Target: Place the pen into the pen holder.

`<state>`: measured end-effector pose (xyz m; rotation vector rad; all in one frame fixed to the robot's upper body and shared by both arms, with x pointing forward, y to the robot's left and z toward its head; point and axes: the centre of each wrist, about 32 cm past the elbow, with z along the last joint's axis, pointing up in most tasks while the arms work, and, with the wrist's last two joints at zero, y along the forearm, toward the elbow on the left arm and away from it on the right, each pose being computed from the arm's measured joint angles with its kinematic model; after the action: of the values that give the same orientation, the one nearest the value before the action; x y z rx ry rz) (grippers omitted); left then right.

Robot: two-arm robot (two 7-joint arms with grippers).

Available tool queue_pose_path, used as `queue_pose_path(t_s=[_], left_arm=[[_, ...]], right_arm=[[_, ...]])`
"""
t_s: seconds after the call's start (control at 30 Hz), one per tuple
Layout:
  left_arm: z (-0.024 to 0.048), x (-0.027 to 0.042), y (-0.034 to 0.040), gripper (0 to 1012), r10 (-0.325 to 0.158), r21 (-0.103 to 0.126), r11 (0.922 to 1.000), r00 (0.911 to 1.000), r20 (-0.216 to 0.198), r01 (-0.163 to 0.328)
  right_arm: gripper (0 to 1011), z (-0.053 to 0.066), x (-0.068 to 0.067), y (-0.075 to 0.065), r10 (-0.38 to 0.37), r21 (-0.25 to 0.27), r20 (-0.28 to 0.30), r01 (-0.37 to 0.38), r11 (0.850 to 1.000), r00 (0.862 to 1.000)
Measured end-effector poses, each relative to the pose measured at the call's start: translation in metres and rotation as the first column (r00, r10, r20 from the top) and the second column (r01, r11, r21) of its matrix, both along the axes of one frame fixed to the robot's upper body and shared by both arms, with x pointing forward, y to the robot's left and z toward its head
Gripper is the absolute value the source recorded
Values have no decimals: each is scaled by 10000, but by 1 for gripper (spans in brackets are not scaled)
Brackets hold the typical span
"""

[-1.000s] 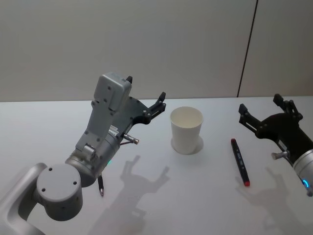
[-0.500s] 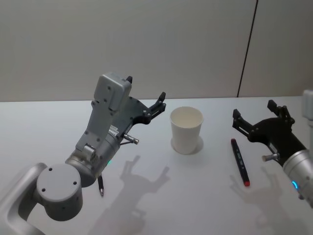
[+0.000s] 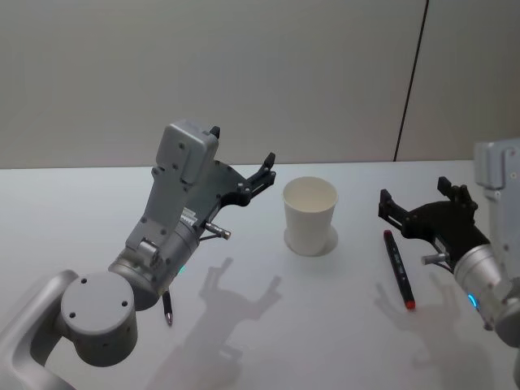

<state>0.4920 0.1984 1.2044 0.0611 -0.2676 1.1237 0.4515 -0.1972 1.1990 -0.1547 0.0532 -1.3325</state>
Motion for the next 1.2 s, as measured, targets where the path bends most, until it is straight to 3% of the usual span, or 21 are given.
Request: queue_pose_path(t_s=[0.6,1.2], left_arm=[[0,0,0,1004,0,1,10000,10000,0,0],[0,0,0,1004,1,0,10000,10000,0,-1]], right_arm=[[1002,79,231,186,-599,-308,-1651,555,9980,9845],[1002,117,501,288,-1343,-613,-3095,1212,9907,9414]])
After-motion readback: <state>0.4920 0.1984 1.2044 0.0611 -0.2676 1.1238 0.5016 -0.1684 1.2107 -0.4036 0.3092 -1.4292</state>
